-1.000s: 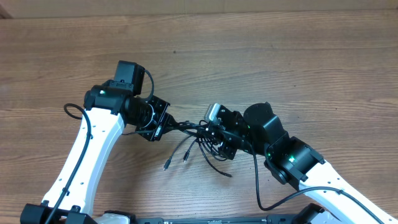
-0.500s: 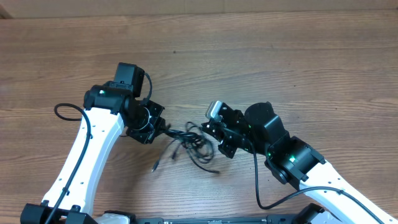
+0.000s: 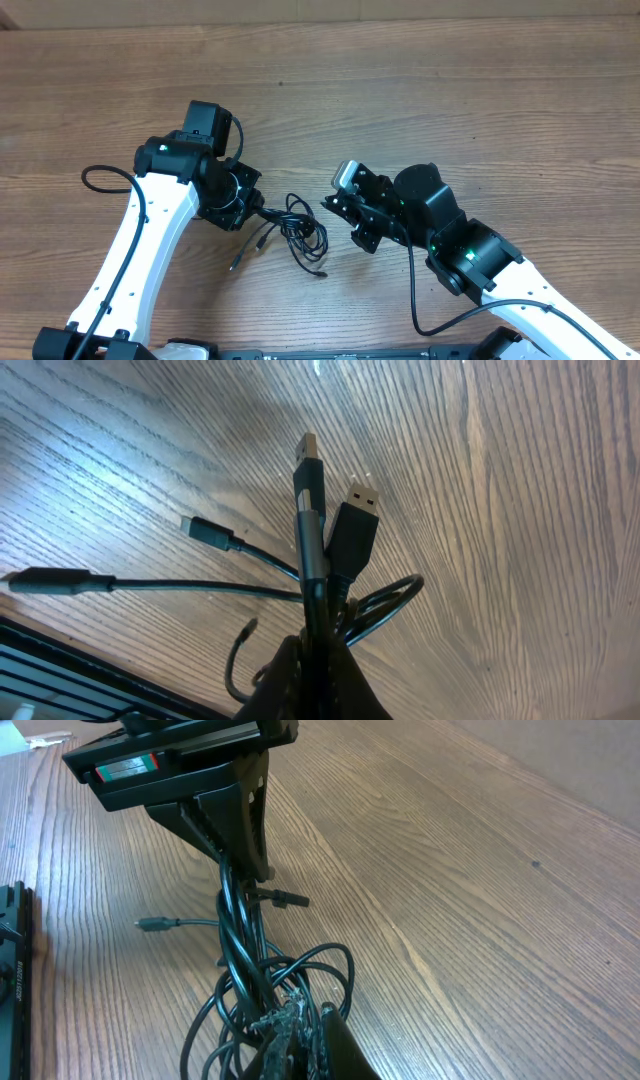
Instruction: Untangle cables
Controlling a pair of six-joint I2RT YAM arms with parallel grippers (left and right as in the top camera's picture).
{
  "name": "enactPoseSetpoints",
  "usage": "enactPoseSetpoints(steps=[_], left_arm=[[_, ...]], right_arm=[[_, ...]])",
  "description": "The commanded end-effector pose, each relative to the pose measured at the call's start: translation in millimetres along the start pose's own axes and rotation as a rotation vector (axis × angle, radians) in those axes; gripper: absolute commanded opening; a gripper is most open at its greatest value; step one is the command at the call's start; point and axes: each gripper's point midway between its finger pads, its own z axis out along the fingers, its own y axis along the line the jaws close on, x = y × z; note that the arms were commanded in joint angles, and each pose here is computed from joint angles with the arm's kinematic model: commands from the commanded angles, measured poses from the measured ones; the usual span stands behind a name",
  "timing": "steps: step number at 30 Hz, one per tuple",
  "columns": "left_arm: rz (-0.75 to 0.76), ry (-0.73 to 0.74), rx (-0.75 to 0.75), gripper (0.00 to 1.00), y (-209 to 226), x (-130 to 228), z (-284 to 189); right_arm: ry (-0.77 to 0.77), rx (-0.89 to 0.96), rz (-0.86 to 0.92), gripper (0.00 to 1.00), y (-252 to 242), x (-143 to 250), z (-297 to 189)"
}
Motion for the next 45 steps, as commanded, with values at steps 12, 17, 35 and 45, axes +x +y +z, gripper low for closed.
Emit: enactPoseSetpoints(steps=[12, 17, 35, 45], left_arm=[[-0.047, 0.082, 0.022, 0.04, -5, 14, -4], [-0.049, 0.105, 0.024, 0.04, -5, 18, -4], [-0.062, 0.195, 0.052, 0.04, -11, 34, -6], [-0.041, 0.21, 0.072, 0.04, -19, 44, -5]], right_arm=[[-0.042, -0.069, -0.061, 0.68, 11, -14, -3], [-0.003, -0.1, -0.126, 0.72, 12, -1, 9], [0.009, -0.177, -0.133, 0.51, 21, 8, 22], [0.006, -0.201, -0.126, 0.22, 25, 8, 21]])
